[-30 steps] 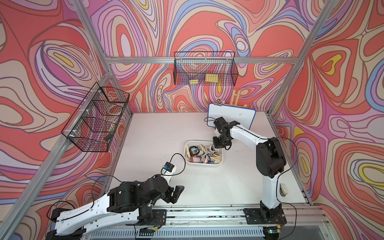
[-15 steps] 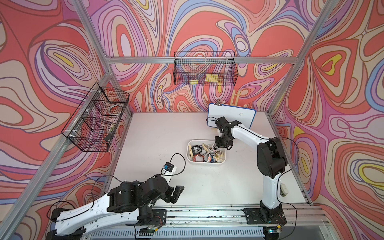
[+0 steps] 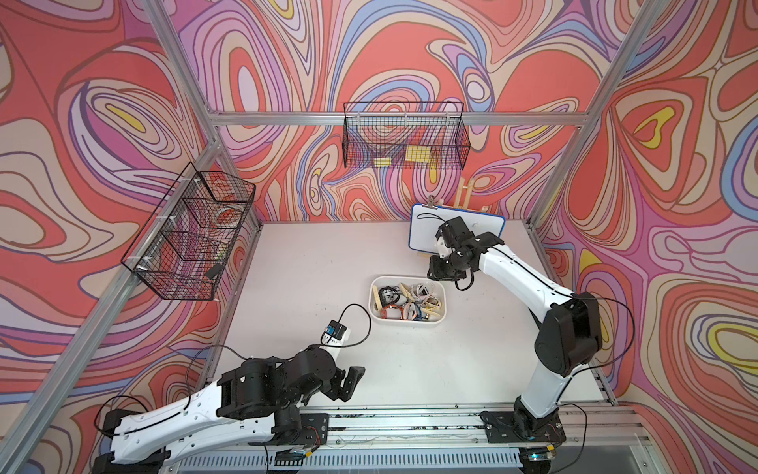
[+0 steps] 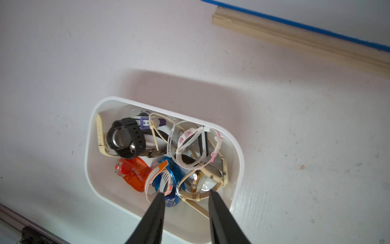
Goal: Put the watch into the storage box
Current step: Place the watch in the storage box, then reset both arms
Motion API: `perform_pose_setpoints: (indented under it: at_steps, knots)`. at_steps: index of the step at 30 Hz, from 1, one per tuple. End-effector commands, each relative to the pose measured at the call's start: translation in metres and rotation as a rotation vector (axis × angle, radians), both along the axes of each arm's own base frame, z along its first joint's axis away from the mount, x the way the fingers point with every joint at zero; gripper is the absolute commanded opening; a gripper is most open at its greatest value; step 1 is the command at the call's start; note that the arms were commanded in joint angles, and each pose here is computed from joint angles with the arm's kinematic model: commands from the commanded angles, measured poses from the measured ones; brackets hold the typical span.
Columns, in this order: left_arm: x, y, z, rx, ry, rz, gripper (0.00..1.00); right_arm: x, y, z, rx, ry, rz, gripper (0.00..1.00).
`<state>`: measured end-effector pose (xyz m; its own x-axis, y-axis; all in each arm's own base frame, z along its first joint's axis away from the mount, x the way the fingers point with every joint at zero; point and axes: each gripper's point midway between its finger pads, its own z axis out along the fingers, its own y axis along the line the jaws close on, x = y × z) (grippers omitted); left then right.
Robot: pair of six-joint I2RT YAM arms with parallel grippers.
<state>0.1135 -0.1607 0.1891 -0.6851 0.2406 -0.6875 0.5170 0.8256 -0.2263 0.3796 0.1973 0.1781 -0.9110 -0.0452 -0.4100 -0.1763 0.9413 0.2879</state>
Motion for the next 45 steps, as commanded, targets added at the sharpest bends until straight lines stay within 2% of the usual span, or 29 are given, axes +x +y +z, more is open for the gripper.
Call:
perform_pose_setpoints:
  at_steps: [1,3,5,12,14,18,20,24,26,29,33,34,39,41,45]
  knots:
    - [0.008,0.005,0.008,-0.005,-0.049,0.039,0.92,-0.012,-0.002,0.026,0.068,-0.091,0.015,0.53]
    - [0.018,0.016,0.018,-0.025,-0.096,0.119,1.0,-0.02,-0.016,0.033,0.047,-0.173,-0.007,0.76]
    - [0.026,0.021,0.03,-0.056,-0.152,0.157,1.0,-0.025,-0.034,0.037,0.0,-0.246,-0.047,0.98]
    - [0.068,0.063,0.058,-0.017,-0.405,0.454,1.0,-0.025,-0.105,0.019,-0.13,-0.343,-0.268,0.98]
    - [0.08,0.07,0.058,0.023,-0.414,0.51,1.0,-0.025,-0.123,0.015,-0.122,-0.368,-0.332,0.98]
    - [0.115,0.081,0.036,0.047,-0.283,0.62,1.0,-0.032,-0.155,0.011,-0.116,-0.457,-0.446,0.98]
    - [0.138,0.101,0.021,0.095,-0.263,0.726,1.0,-0.035,-0.174,0.006,-0.162,-0.532,-0.513,0.98]
    - [0.167,0.135,0.012,0.169,-0.369,0.905,1.0,-0.038,-0.22,-0.01,-0.301,-0.662,-0.649,0.98]
    - [0.18,0.143,0.018,0.175,-0.477,0.959,1.0,-0.037,-0.229,-0.008,-0.324,-0.776,-0.684,0.98]
    - [0.19,0.15,0.013,0.253,-0.589,0.956,1.0,-0.036,-0.233,-0.011,-0.32,-0.882,-0.712,0.98]
    - [0.199,0.167,0.002,0.398,-0.675,0.932,1.0,-0.02,-0.224,-0.026,-0.331,-0.902,-0.641,0.98]
    - [0.198,0.176,0.001,0.431,-0.692,0.967,1.0,-0.017,-0.221,-0.027,-0.318,-0.92,-0.628,0.98]
    - [0.219,0.185,-0.02,0.393,-0.672,0.95,1.0,-0.002,-0.215,-0.032,-0.341,-1.011,-0.577,0.98]
    - [0.232,0.17,-0.035,0.377,-0.649,0.843,1.0,0.004,-0.206,-0.033,-0.352,-1.03,-0.506,0.98]
    - [0.246,0.165,-0.053,0.421,-0.719,0.78,1.0,0.013,-0.204,-0.048,-0.359,-1.064,-0.484,0.98]
